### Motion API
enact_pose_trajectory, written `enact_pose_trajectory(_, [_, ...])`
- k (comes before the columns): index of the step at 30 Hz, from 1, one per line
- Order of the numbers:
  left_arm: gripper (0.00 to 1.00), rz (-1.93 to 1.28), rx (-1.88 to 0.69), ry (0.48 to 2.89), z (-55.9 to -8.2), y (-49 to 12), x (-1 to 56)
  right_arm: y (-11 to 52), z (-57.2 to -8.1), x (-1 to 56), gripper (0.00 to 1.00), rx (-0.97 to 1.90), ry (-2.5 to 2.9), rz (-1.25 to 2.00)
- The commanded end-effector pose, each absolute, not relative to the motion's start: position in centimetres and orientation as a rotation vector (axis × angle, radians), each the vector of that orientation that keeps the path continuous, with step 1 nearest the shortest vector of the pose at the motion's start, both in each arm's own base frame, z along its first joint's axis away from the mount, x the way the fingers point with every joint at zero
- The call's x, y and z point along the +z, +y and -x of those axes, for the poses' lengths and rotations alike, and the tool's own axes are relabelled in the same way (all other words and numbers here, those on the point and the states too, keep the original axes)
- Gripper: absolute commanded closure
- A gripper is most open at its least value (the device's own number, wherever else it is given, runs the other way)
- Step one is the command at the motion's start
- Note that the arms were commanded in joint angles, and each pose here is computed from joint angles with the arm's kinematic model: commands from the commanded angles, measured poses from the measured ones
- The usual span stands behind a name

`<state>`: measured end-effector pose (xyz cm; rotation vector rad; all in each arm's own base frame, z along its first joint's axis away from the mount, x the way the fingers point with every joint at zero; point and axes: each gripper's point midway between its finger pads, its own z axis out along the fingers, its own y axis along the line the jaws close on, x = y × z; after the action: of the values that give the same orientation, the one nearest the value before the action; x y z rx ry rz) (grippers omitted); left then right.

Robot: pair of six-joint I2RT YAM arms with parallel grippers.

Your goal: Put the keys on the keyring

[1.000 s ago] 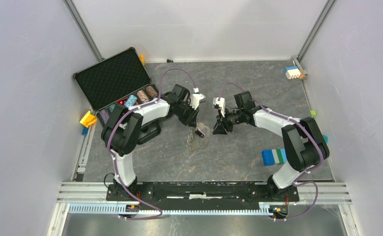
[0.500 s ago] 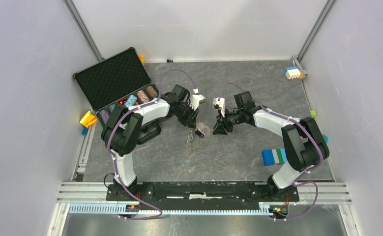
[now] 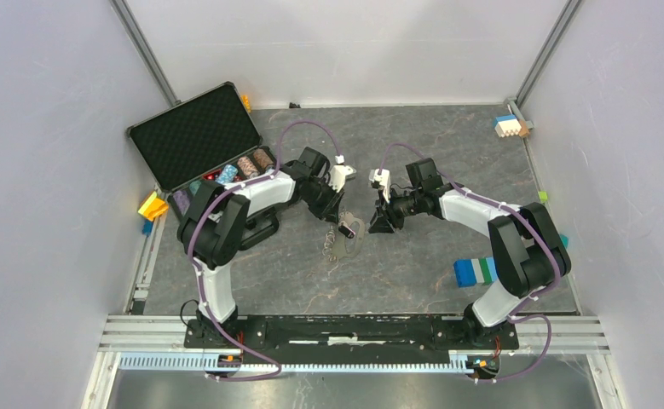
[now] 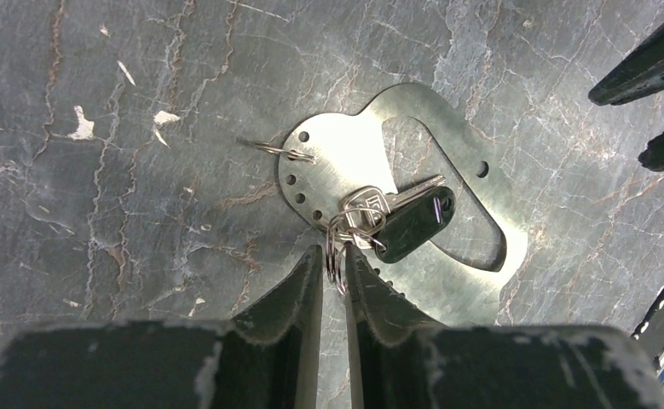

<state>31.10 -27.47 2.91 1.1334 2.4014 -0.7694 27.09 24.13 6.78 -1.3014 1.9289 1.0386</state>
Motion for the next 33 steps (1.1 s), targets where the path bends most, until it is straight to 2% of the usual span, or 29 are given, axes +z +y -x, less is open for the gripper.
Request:
enact_pose_trajectory(1, [0.8, -1.155, -0.77, 2.341, -32.4, -28.3, 3.7, 24.2, -27.0, 6.7, 0.64, 1.068, 1.92, 1.299])
enact_pose_trajectory(12, [0.94, -1.153, -0.781, 2.318, -32.4, -28.4, 4.8, 24.2, -27.0, 6.8, 0.64, 1.068, 1.92, 1.297])
enact_pose_trajectory(24, [0.97, -1.172, -0.869, 2.232, -31.4, -29.2, 8.8, 24.5, -26.9, 7.4, 0.64, 1.091, 1.894, 1.305])
enact_pose_trajectory(33, [0.98, -1.169, -0.965, 2.146, -29.6, -29.9, 12.7, 25.8, -26.2, 10.9, 0.63, 1.158, 1.761, 1.34])
